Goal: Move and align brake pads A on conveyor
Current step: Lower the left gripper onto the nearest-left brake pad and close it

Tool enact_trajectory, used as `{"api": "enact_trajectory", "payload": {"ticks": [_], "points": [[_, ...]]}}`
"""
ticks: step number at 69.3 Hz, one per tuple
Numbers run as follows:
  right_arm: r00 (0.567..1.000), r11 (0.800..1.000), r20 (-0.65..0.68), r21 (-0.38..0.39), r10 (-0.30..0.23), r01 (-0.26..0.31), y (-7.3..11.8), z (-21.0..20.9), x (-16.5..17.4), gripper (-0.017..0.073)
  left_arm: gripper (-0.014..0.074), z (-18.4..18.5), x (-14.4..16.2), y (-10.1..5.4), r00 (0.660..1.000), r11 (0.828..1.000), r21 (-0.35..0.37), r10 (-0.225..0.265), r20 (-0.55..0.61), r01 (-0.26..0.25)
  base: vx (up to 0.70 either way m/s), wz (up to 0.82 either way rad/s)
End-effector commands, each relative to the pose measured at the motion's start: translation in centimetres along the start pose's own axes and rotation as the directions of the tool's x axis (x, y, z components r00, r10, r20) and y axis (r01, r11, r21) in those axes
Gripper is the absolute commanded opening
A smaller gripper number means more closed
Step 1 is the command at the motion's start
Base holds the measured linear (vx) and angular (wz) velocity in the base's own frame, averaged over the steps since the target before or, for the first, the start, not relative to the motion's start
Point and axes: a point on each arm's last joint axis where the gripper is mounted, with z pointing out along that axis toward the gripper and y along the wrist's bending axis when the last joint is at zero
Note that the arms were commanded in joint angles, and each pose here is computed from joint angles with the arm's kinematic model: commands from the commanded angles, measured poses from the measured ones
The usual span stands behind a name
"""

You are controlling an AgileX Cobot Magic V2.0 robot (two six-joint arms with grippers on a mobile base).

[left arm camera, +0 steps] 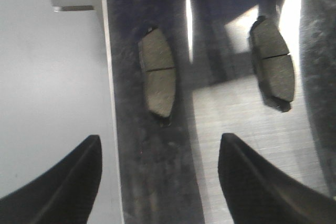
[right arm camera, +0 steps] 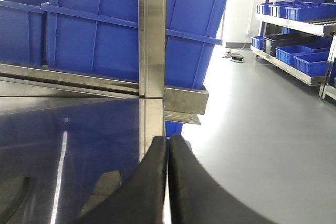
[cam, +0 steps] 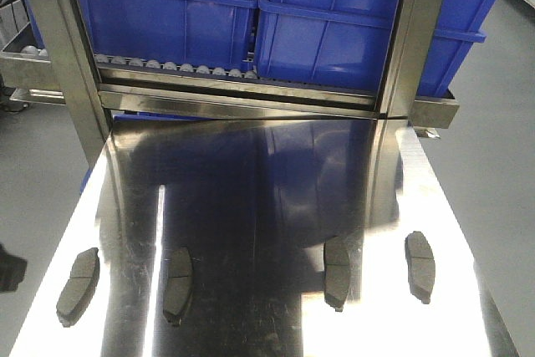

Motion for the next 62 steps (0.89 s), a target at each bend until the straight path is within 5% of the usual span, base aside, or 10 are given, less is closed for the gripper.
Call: {"api": "enact_trajectory", "payload": {"ticks": [1, 28, 39, 62], "points": [[0.997, 1.000, 0.074, 0.007, -0.012, 0.012, 0.0, -0.1, -0.3, -0.0011, 0.0471, 0.6, -2.6, -0.2, 1.000, 0.999, 0.030, 0.022, 0.004, -0.022, 0.00, 0.00], [0.997, 1.000, 0.076, 0.007, -0.012, 0.012, 0.0, -0.1, -0.4, -0.0011, 0.0471, 11.0, -5.7, 0.1, 0.958, 0.999, 0.038, 0.025, -0.285, -0.015, 0.00, 0.00], [0.997, 1.000, 0.076, 0.007, -0.012, 0.012, 0.0, -0.1, -0.4, -0.0011, 0.0471, 13.3, -6.5, 0.3, 0.958, 0.999, 0.015, -0.027, -0.286, 0.033, 0.00, 0.00], [0.997, 1.000, 0.076, 0.007, -0.012, 0.012, 0.0, -0.1, -0.4, -0.0011, 0.0471, 15.8, -7.0, 0.6, 0.948, 0.999, 0.010, -0.031, -0.316, 0.036, 0.00, 0.00]]}}
